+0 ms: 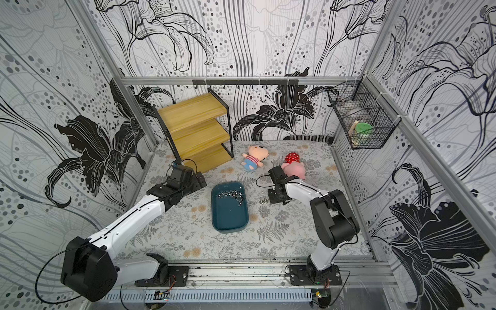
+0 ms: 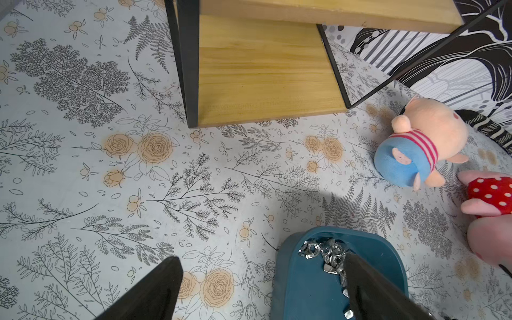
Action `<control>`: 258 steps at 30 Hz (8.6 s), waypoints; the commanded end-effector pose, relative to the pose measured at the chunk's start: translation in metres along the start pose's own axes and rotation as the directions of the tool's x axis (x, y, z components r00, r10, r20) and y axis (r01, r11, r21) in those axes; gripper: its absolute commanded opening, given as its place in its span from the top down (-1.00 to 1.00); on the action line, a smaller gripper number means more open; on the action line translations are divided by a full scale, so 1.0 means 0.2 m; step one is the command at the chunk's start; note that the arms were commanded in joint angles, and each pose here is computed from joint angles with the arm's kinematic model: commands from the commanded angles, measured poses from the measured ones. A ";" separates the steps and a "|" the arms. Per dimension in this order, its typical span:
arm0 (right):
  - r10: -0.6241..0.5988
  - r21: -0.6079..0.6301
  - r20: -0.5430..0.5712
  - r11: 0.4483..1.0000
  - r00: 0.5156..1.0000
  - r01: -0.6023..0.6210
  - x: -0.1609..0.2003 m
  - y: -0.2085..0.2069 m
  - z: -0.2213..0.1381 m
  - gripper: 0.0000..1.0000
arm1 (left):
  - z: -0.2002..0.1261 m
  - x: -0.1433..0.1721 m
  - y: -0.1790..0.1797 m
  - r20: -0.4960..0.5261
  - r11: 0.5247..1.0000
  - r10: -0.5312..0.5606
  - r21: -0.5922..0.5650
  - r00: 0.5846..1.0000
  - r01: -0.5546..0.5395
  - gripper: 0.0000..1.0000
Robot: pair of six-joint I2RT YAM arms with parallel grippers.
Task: Take out the wing nut from the storage box
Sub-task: Place the wing nut at the center of the board, then pick up the wing nut from the storage box, then place the wing nut at the center of the board.
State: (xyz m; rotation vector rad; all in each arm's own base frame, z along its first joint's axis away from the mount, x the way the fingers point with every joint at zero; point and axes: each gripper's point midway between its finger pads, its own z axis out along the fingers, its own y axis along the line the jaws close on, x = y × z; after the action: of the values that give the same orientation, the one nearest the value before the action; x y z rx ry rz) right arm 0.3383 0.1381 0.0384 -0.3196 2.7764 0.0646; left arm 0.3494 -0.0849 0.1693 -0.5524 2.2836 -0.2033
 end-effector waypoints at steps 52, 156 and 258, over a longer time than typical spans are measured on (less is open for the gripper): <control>-0.323 -0.158 0.239 0.917 0.916 0.365 -0.19 0.98 -0.40 0.40 | 0.00 0.02 -0.03 0.006 1.000 0.009 0.001 1.000 -0.009 -0.90; -0.172 -0.114 0.212 0.973 0.962 0.199 -0.25 1.03 -0.28 0.94 | -0.01 0.03 0.01 0.014 1.000 0.013 -0.008 1.000 -0.013 -0.90; 0.153 0.125 0.004 0.980 0.988 -0.153 0.11 -0.16 0.06 0.48 | -0.04 -0.02 -0.02 0.024 1.000 0.015 -0.008 1.000 -0.015 -0.90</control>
State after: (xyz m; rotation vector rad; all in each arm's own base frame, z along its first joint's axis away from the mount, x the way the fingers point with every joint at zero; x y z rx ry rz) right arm 0.3380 0.1120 0.0241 -0.0799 2.7583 -0.0354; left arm 0.3471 -0.0876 0.1699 -0.5427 2.2954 -0.1807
